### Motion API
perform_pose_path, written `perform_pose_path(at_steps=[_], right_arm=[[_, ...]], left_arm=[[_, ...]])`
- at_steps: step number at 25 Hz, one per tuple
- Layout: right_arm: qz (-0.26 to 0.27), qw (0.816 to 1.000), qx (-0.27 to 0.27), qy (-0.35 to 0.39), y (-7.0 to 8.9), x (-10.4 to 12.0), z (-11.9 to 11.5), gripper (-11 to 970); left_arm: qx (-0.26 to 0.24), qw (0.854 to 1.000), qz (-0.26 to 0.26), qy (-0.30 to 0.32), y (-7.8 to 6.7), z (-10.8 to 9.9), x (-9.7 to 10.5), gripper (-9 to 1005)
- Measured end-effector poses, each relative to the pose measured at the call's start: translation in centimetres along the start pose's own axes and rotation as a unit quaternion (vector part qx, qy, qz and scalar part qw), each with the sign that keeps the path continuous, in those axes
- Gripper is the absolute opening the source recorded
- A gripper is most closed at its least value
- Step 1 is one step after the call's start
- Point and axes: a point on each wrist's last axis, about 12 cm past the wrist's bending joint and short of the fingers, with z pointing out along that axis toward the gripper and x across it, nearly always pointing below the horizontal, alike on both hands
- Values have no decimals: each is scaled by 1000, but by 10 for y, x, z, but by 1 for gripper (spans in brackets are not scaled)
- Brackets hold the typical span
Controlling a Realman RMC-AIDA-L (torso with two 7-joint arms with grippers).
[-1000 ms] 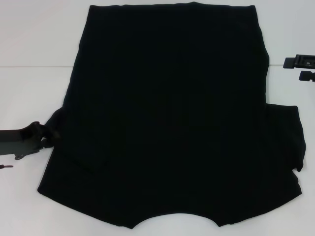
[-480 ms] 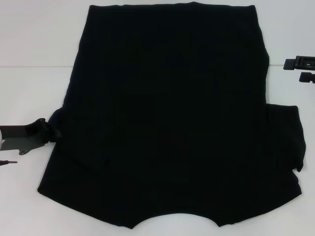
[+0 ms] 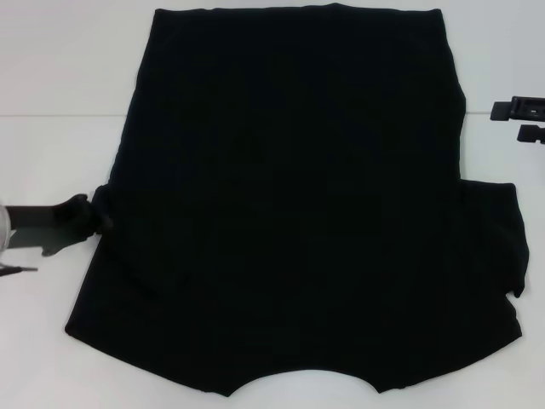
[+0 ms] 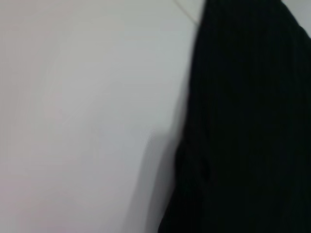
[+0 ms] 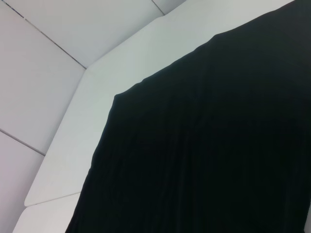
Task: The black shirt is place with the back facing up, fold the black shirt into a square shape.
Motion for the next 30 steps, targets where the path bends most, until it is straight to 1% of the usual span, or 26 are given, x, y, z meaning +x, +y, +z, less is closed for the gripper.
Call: perform_pose_path(at_steps=[8,12,21,29,30], right_arm=[[-1,1000,-1,0,1,-1,1,854],[-1,1000,-1,0,1,-1,1,854],[-2,1000,-3,0,2,-2,2,852],[-1,1000,-3,2,2,-2,2,853],[-1,1000,-3,1,2,-2,2,853]], left_arm=[[23,999,29,7,-33,14,-12,20],[27,999,34,4,-43,21,-16,20],[20,999,33,-13,-59,42,-17,19],[17,999,37,-13,-62,48,-15,33],[16,999,41,-11,-63,48,-14,70]])
